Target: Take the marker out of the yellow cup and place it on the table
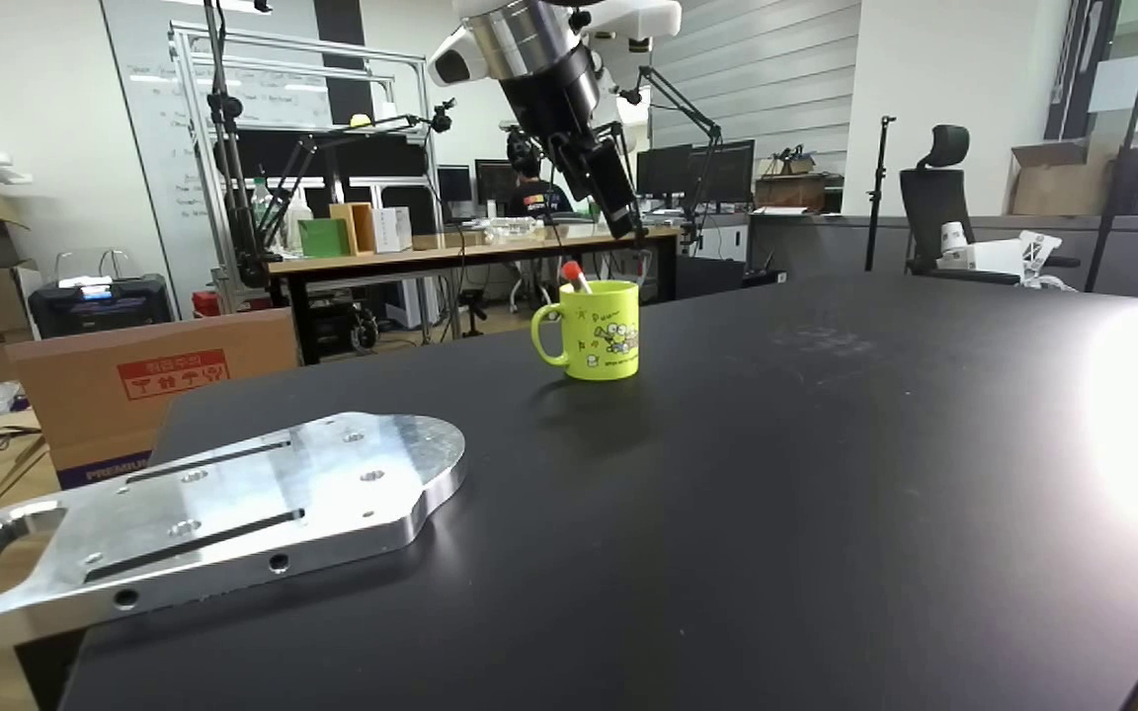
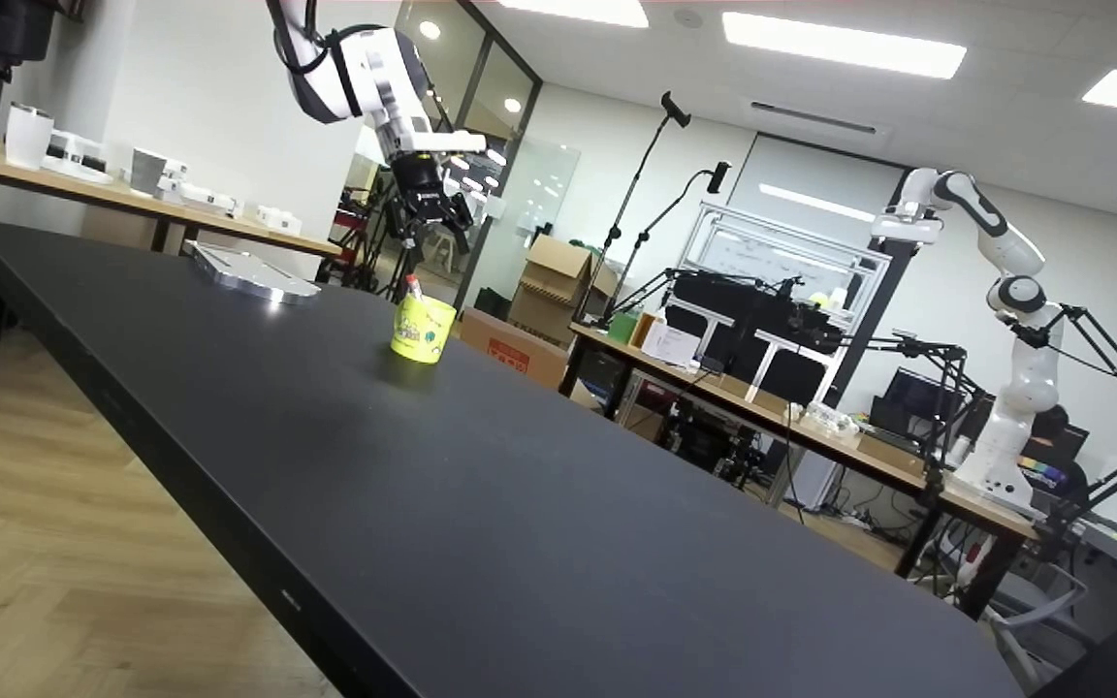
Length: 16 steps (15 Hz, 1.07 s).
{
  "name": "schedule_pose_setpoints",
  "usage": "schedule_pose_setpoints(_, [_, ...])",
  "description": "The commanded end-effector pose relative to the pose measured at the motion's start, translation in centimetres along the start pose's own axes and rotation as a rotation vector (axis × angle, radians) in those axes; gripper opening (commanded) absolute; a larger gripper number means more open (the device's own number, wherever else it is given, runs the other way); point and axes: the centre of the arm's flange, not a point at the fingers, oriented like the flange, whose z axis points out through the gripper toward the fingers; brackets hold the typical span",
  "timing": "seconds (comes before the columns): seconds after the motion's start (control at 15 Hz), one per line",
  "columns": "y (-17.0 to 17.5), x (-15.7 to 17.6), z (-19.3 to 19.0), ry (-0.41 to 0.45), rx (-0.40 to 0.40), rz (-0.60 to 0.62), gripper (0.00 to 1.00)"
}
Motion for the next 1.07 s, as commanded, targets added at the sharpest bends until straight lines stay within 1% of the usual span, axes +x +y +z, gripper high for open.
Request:
schedule_pose_setpoints(0.0, [2.7,2.6,0.9,0.015,0.024,-0.020,1.00])
schedule_pose_setpoints(0.2, [2.3,3.4,1.6,0.022,0.027,-0.039,1.00])
schedule_pose_setpoints(0.73, [1.1,5.6,1.8,0.087,0.068,-0.101,1.00])
schedule_pose_setpoints(0.8, [1.2,5.6,1.9,0.094,0.068,-0.098,0.75])
schedule_pose_setpoints(0.87, [1.2,5.6,1.9,0.098,0.069,-0.099,0.74])
schedule_pose_setpoints(1.0, [1.3,5.6,2.0,0.109,0.077,-0.097,0.60])
